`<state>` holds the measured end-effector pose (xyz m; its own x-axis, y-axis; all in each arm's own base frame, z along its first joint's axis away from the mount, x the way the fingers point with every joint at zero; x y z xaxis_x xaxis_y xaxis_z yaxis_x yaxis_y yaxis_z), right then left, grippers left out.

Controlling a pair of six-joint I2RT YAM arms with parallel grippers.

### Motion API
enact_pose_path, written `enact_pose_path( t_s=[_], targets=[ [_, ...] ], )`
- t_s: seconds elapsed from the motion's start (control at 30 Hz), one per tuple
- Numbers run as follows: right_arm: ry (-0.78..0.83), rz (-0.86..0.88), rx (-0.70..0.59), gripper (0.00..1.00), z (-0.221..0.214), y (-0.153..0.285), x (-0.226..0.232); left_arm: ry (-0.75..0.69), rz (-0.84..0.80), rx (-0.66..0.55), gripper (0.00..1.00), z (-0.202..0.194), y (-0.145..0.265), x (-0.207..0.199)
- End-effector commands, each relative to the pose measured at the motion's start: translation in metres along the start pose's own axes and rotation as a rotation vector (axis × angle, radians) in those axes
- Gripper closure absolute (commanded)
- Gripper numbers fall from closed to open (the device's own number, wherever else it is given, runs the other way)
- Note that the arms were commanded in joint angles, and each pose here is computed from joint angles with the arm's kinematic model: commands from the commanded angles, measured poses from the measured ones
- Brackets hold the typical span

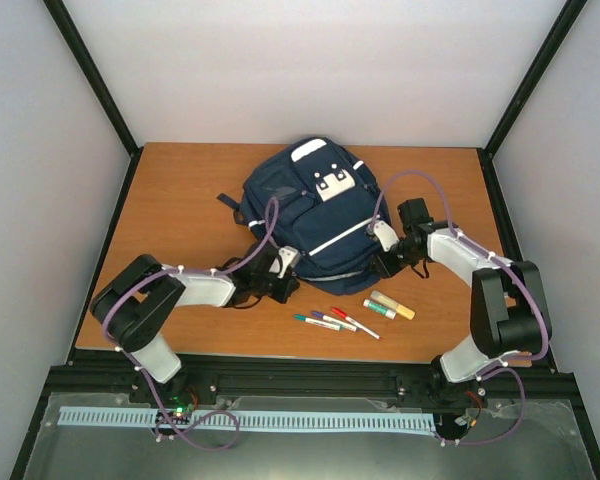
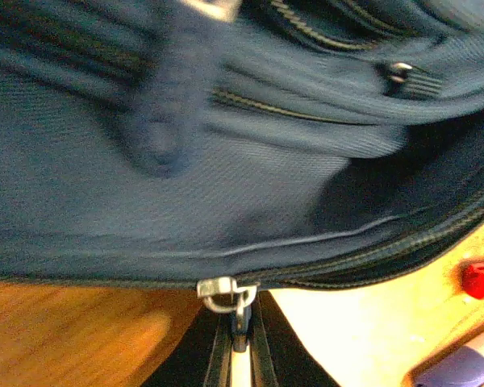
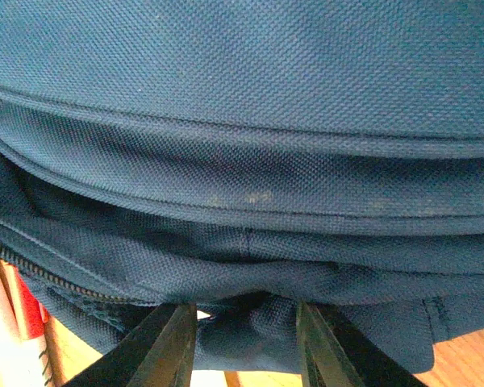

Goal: Pack the student bag
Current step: Zip the student bag at the center of the board.

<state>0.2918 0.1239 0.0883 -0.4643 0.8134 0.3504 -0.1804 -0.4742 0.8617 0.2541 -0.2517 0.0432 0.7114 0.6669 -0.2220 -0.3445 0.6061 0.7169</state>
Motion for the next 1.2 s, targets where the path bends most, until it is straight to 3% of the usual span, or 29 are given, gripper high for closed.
enact_pose_path(
  t_s=[0.0, 0.57, 0.8, 0.97, 1.1, 1.17],
  targets=[
    [0.001, 0.005, 0.009, 0.66, 0.004, -0.005, 0.001, -0.038, -0.089, 0.056, 0.99, 0.005, -0.014, -0.033],
    [0.001, 0.015, 0.023, 0.66, 0.004, -0.008, 0.003, -0.176, -0.238, 0.032, 0.99, 0.054, -0.051, -0.111],
    [0.0, 0.01, 0.015, 0.67, 0.005, -0.006, 0.004, -0.186, -0.294, -0.016, 0.99, 0.078, -0.053, -0.125],
    [0.034, -0.048, -0.041, 0.69, 0.014, 0.012, 0.003, -0.2, -0.309, 0.017, 0.99, 0.079, -0.049, -0.128],
    [0.105, -0.088, -0.148, 0.66, 0.017, 0.046, 0.016, -0.247, -0.256, 0.084, 0.88, 0.071, -0.028, -0.122],
    [0.148, -0.096, -0.192, 0.64, 0.017, 0.064, 0.024, -0.268, -0.207, 0.095, 0.77, 0.067, -0.012, -0.116]
  ],
)
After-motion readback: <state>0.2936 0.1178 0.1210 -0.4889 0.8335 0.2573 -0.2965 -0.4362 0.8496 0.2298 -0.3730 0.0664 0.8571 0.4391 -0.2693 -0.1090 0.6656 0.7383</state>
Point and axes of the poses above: each gripper's point midway between its finger pads, its own y axis back along the fingers, its own x axis along the line the jaws close on, z = x × y, the point moved 3 cm from there along y, back along the fingers, and after that the axes turned 14 degrees about -y, right-handed, at the moved point
